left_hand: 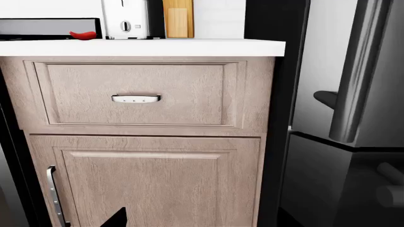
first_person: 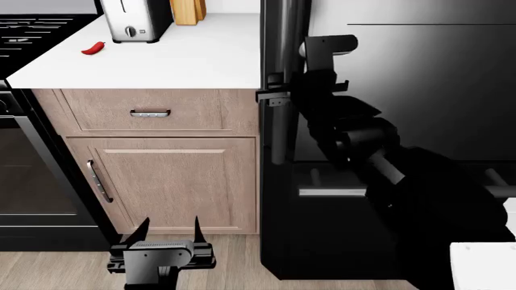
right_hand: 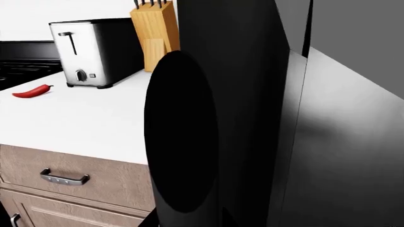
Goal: Open the fridge door
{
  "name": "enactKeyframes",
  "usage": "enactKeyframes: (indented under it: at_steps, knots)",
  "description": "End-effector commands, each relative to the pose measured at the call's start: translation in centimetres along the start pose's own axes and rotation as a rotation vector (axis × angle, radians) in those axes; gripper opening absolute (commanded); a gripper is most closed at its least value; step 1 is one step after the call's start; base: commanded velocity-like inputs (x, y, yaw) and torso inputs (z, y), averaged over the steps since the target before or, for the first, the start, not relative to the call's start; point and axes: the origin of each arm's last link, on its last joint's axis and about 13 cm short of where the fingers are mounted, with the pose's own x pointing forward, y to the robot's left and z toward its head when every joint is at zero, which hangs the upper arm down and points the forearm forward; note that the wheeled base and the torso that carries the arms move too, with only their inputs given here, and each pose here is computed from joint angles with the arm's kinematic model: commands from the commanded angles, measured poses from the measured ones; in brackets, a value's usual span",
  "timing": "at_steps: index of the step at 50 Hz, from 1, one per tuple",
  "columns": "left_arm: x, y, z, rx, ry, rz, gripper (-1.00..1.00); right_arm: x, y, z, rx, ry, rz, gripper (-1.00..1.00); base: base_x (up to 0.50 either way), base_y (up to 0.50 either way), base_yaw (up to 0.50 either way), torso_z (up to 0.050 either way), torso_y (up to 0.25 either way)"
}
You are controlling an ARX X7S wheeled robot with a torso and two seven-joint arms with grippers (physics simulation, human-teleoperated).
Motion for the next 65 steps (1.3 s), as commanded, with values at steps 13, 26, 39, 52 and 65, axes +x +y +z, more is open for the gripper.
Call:
enactKeyframes:
  at_steps: [13,26,39,52,65]
  knots:
    - [0.0,-0.1,0.0,0.002,-0.002,0.001,1.0,-3.3,0.7,-0.6,0.039,-0.045,0.022,-1.0,0.0,0.0,0.0,0.0,0.001]
    - [0.0,-0.1,0.0,0.005,-0.001,0.0,1.0,-5.4,0.0,-0.7,0.037,-0.041,0.012,-1.0,0.0,0.0,0.0,0.0,0.0]
    - [0.0,-0.1,0.0,0.005,0.0,0.0,1.0,-7.4,-0.6,-1.1,0.041,-0.039,0.001,-1.0,0.0,0.0,0.0,0.0,0.0]
    - [0.0,-0.1,0.0,0.003,0.0,0.0,1.0,-9.0,-1.2,-1.4,0.039,-0.03,-0.018,-1.0,0.0,0.0,0.0,0.0,0.0]
    - [0.0,-0.1,0.0,0.006,-0.002,0.001,1.0,-11.1,-1.3,-1.3,0.018,-0.041,-0.033,-1.0,0.0,0.0,0.0,0.0,0.0]
